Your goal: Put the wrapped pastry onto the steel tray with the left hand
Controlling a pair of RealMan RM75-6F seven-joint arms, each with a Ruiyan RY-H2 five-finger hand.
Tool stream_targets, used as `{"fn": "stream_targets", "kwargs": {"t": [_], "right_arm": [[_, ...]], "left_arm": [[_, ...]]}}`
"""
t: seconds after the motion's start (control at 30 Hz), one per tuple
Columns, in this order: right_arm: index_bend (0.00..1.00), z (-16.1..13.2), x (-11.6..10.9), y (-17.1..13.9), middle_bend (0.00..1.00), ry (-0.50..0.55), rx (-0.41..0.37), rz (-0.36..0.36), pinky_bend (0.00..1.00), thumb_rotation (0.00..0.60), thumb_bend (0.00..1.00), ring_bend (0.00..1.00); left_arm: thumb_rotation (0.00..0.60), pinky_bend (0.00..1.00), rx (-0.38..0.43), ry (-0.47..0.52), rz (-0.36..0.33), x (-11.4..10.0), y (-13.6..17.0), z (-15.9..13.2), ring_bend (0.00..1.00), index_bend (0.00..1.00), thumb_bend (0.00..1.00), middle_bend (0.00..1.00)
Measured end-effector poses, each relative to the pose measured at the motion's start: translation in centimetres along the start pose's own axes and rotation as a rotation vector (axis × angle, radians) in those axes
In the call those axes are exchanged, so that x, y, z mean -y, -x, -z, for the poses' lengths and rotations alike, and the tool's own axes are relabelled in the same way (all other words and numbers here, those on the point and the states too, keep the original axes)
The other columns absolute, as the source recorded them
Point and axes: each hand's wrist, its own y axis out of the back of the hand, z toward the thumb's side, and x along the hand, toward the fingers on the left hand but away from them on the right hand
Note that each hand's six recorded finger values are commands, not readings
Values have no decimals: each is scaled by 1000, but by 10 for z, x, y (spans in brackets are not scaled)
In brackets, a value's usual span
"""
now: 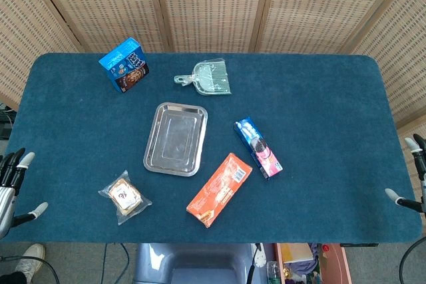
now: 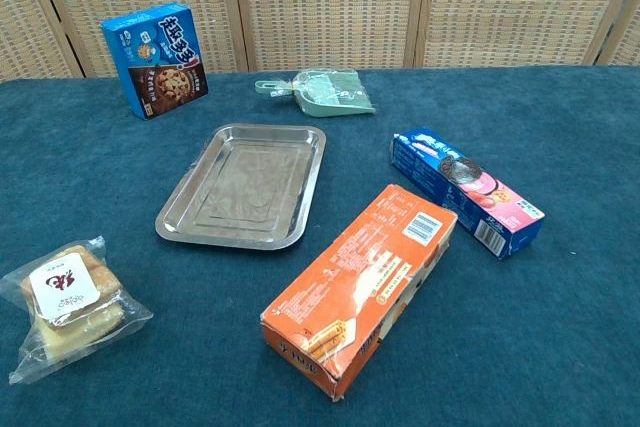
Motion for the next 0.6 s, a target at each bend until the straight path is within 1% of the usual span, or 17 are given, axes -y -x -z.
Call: {"fn": "stream_targets", "kwargs": {"t": [0.17, 0.27, 0.33, 0.37, 0.47, 0.53, 0.6], "right_arm": [[0, 0, 1, 0, 0, 4, 3, -3, 0, 600, 0, 0], [0, 0, 0, 0, 0, 7, 7, -3, 0, 600, 0, 0], [0, 1, 0, 1, 0, 11, 9, -3, 0, 600, 0, 0], [0, 1, 0, 1, 0, 15, 11, -2, 0, 600, 0, 0], [0, 2, -2, 1, 0, 22, 16, 3, 0, 600, 0, 0], [0, 3, -2, 1, 0, 23, 19, 3, 0, 600, 0, 0], [0, 4, -2, 2, 0, 24, 23, 1, 0, 600, 0, 0]], "left_arm": [[600, 0, 19, -1, 22, 5, -2, -3, 0, 0, 0, 0], [600, 0, 42, -13, 63, 14, -5, -6, 0, 0, 0, 0], [600, 0, 61, -30, 110, 24, -8, -8, 0, 0, 0, 0], [600, 0, 71, -38, 135, 30, -10, -9, 0, 0, 0, 0], [600, 0, 115, -67, 233, 56, -19, -15, 0, 0, 0, 0], [600, 9, 154, -83, 306, 79, -26, -20, 0, 0, 0, 0], [600, 58, 196, -92, 366, 101, -34, -25, 0, 0, 0, 0]]}}
